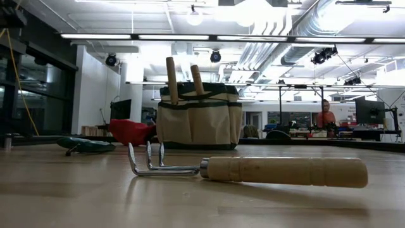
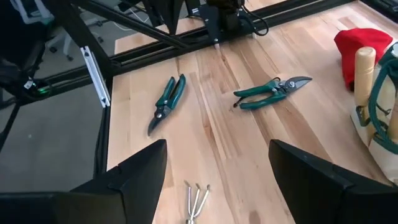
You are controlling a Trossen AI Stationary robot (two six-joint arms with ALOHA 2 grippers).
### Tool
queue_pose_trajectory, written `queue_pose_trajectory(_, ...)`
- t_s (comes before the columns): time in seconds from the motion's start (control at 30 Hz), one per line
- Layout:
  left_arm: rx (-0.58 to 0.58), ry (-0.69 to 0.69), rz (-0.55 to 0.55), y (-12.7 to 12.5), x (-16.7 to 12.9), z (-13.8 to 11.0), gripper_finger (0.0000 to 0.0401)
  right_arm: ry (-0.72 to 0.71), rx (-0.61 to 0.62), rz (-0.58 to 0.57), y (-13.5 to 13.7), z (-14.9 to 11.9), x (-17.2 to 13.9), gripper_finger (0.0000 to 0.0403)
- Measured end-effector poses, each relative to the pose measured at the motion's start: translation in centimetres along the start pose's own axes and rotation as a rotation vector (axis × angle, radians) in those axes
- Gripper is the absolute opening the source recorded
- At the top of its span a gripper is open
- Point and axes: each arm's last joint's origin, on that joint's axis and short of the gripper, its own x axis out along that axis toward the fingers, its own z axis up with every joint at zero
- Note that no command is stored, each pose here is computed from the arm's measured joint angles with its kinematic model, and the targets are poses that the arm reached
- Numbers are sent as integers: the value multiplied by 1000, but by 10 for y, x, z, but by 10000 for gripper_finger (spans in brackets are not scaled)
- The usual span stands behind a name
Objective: Pick & Place Garden tools in Gardening bag
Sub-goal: Put the bottom green shear scissor into the gardening bag
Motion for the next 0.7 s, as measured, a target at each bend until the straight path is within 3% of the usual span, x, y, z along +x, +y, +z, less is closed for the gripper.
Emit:
queue_pose_trajectory(0.13,46,52,47,-11,14,-4,34,1,-41,0,0,0,0,274)
queue_pose_trajectory(0.43,184,174,191,-31,54,-10,167,8,-57,-4,-1,-1,0,274)
queue_pose_trajectory(0.7,272,163,275,-41,77,-17,169,60,-64,5,-2,-5,0,274)
